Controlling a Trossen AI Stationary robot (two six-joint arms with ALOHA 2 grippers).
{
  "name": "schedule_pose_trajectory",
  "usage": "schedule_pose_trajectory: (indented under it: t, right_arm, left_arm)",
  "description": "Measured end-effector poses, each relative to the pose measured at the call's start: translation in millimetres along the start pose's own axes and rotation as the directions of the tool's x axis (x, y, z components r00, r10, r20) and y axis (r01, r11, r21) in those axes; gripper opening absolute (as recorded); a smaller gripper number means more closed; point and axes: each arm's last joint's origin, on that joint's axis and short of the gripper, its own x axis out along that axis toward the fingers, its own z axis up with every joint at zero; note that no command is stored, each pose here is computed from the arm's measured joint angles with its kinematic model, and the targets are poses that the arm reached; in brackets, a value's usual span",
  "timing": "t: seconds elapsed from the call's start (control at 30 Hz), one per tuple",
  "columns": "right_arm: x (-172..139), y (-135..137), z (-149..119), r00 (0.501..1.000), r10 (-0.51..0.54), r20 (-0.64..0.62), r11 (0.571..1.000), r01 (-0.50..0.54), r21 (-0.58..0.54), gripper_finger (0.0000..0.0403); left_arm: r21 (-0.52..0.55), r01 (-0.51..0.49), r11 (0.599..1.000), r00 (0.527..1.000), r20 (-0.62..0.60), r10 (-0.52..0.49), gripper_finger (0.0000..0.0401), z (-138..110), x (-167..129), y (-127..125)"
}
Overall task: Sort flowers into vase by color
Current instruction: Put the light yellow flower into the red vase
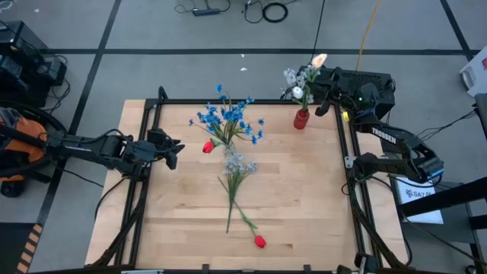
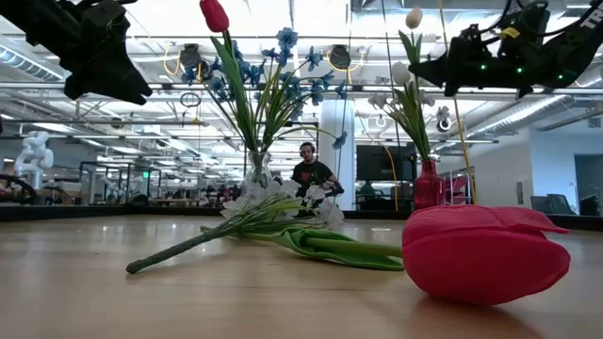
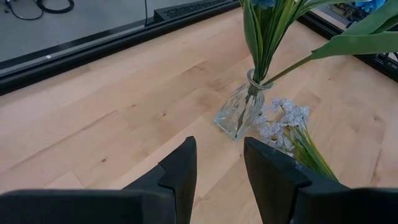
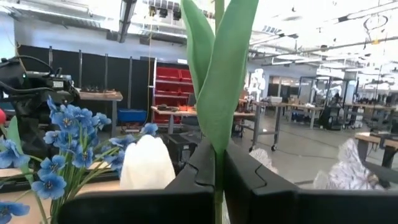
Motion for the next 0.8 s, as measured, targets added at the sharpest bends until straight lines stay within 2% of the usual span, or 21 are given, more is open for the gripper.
schedule_pose_trajectory:
  t: [0.1, 0.37, 0.8]
  right_arm:
    - [-0.1, -0.4, -3.7, 1.000, -0.004, -0.031, 1.000, 0.005, 0.019, 0.0000]
    - [-0.3, -0.7, -7.2, 0.998, -0.006, -0.059, 1.000, 0.005, -0.030, 0.0000]
    - [-1.7, -0.5, -20.0, 0.986, 0.001, -0.165, 1.000, -0.002, -0.004, 0.0000]
  left_arm:
    - [0.000, 0.000, 1.000, 1.000, 0.000, 0.000, 0.0139, 0.0, 0.0, 0.0]
    - [-0.002, 0.001, 1.000, 1.000, 0.001, -0.001, 0.0139, 0.1, 0.0, -0.1]
    - [-0.004, 0.003, 1.000, 1.000, 0.003, -0.003, 0.0139, 0.4, 0.0, -0.3]
